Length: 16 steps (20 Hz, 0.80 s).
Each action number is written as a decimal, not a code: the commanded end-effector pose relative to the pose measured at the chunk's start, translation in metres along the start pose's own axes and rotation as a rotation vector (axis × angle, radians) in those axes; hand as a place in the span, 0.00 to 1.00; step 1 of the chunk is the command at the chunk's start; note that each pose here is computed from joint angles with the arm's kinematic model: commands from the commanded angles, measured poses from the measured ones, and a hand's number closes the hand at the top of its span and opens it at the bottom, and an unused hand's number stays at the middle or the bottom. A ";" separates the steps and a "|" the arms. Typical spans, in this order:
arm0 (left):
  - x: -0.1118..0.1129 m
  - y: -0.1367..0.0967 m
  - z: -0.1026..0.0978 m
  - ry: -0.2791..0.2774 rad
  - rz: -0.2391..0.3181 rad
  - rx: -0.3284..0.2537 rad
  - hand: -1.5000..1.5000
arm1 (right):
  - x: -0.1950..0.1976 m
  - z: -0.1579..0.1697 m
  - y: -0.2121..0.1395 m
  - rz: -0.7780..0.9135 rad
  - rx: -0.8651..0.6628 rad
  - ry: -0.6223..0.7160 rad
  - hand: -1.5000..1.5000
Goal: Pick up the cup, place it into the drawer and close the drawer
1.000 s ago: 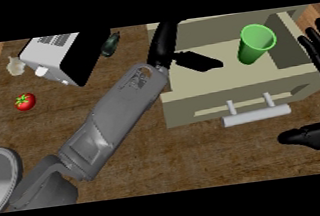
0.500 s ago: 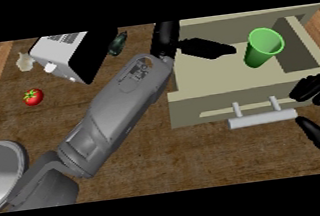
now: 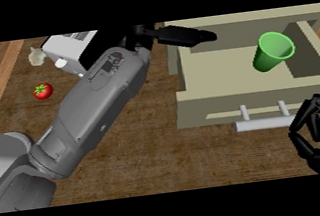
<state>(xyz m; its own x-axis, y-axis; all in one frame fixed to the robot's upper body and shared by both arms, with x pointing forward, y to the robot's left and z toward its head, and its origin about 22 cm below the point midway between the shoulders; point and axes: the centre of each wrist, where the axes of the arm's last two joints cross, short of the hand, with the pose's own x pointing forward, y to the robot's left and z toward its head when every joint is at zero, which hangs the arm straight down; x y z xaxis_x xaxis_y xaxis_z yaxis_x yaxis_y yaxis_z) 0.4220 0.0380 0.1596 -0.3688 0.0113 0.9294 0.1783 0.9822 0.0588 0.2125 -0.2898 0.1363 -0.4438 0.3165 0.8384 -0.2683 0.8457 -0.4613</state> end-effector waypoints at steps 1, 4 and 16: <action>0.000 0.027 0.011 0.003 0.034 0.032 0.00 | 0.005 -0.007 0.011 0.092 -0.001 0.045 1.00; -0.003 0.046 0.023 -0.009 0.025 0.062 0.00 | -0.016 -0.005 0.020 0.144 0.000 0.083 1.00; -0.005 0.122 0.072 0.027 0.073 0.096 0.00 | -0.056 -0.053 0.061 0.529 0.174 0.140 1.00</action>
<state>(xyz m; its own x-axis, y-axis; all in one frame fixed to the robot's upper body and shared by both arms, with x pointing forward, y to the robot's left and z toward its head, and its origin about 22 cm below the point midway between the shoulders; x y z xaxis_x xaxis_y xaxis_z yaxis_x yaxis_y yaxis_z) 0.3924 0.1554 0.1445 -0.3393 0.0772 0.9375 0.1241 0.9916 -0.0368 0.2564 -0.2419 0.0908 -0.4237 0.6527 0.6281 -0.1776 0.6201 -0.7642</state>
